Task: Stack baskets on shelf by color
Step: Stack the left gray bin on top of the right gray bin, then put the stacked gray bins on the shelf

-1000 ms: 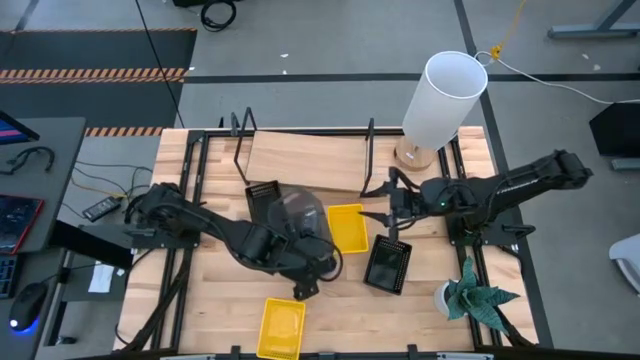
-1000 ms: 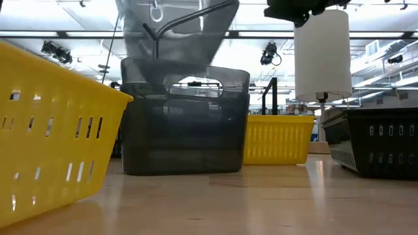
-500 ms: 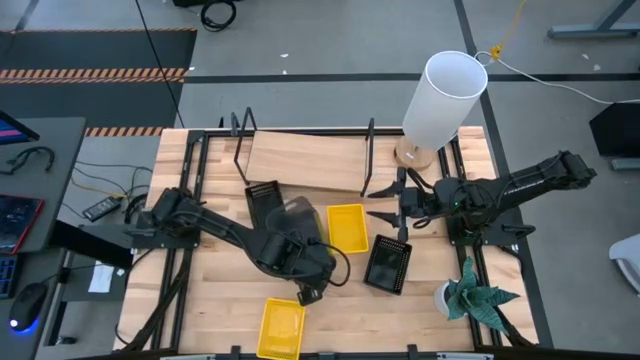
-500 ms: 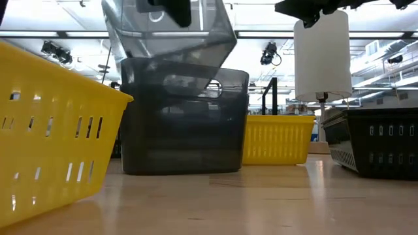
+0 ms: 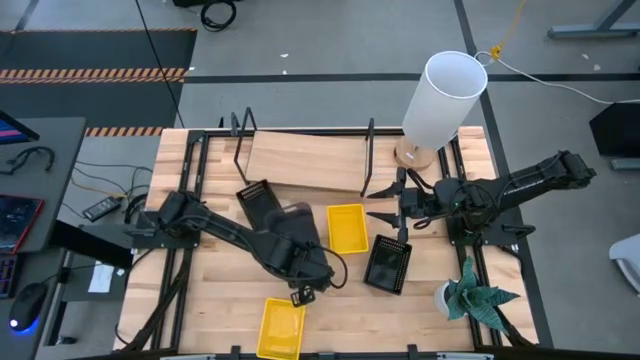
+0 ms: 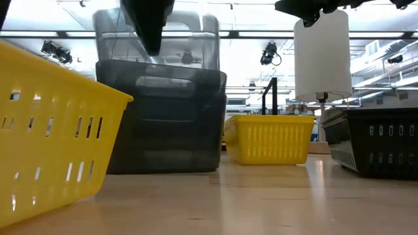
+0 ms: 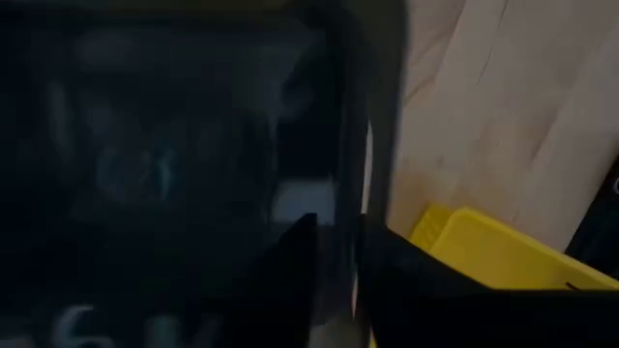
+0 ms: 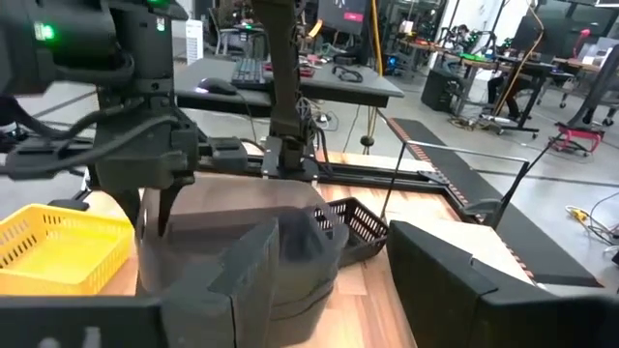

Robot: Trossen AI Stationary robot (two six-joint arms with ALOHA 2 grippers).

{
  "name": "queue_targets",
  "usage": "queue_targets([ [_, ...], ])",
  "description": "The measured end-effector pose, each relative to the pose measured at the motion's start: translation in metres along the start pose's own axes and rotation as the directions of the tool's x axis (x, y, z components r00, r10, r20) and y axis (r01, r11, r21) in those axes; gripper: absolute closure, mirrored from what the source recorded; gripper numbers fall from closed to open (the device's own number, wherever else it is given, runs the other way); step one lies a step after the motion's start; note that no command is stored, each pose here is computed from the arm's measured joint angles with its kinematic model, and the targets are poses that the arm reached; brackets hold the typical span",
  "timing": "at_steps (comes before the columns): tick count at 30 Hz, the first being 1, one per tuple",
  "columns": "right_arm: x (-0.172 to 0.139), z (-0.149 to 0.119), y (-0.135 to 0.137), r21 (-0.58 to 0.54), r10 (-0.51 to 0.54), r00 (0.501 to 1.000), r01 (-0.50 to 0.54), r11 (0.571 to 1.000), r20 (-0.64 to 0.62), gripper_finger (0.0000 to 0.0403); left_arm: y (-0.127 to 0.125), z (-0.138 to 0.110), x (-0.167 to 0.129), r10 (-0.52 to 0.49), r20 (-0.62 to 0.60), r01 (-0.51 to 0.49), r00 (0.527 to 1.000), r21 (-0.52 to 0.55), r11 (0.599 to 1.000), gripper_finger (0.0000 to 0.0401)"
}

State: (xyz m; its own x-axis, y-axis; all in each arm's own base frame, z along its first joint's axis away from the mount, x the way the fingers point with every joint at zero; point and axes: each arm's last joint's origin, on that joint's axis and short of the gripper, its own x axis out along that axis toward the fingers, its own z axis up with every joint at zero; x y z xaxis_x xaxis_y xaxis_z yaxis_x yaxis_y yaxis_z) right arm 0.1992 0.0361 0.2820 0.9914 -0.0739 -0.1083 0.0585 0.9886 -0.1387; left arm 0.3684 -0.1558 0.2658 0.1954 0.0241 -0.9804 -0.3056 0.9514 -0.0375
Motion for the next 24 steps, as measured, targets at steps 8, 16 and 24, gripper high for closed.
queue_targets([
  [8, 0.0, 0.0, 0.0, 0.0, 0.0, 1.0, 0.0, 1.0, 0.001, 0.0204, 0.0, 0.001, -0.001, -0.008, 0.006, 0.008, 1.0, 0.006, 1.0, 0.0207],
  [16, 0.0, 0.0, 0.0, 0.0, 0.0, 1.0, 0.0, 1.0, 0.001, 0.0204, -0.009, 0.003, 0.005, -0.04, 0.044, 0.038, 0.998, 0.039, 0.998, 0.018],
  [24, 0.0, 0.0, 0.0, 0.001, 0.009, 1.0, -0.009, 1.0, 0.005, 0.0204, -0.016, 0.007, 0.036, 0.005, 0.003, -0.005, 1.0, 0.077, 0.997, 0.0213],
])
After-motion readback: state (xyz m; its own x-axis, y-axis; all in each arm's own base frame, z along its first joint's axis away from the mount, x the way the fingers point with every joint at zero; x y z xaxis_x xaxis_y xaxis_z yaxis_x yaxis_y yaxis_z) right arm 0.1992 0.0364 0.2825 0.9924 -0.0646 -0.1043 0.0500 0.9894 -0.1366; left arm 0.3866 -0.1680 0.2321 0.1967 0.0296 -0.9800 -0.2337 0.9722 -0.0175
